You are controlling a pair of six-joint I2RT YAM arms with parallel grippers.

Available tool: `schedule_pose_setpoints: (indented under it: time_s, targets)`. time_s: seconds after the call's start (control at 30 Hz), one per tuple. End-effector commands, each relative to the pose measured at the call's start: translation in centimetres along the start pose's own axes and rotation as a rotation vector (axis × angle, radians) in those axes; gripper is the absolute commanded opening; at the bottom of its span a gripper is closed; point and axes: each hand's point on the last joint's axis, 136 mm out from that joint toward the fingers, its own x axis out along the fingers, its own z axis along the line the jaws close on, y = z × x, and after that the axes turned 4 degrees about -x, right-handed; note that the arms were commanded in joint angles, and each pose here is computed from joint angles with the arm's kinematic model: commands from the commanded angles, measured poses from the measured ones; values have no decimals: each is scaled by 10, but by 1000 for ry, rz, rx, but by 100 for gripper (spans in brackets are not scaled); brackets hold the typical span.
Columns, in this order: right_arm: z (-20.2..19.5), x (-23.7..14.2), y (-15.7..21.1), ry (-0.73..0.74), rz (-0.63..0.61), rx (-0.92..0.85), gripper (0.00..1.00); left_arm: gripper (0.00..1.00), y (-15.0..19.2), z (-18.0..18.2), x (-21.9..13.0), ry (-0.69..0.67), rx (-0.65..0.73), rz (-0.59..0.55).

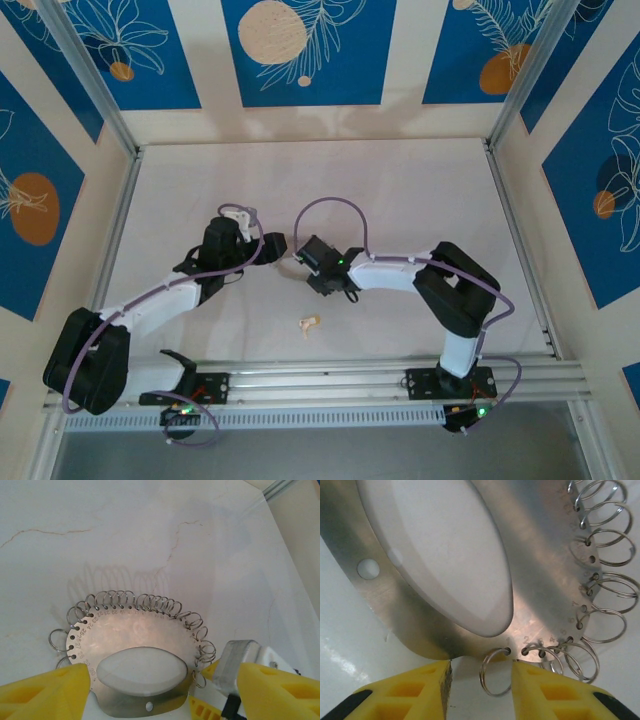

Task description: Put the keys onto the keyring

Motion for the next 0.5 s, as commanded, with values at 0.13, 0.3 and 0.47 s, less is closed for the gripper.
schedule_pose_setpoints:
  time_s: [0.13,0.3,0.47]
  targets:
    - [-11,6,-4,93,11,-37,36,77,-3,-1,-4,19,-11,-14]
    - [-15,7,-3,112,13,-28,36,78,-4,0,-4,20,-11,-15]
    - [-20,6,-2,118,14,-11,34,78,-4,0,-4,19,-12,-15]
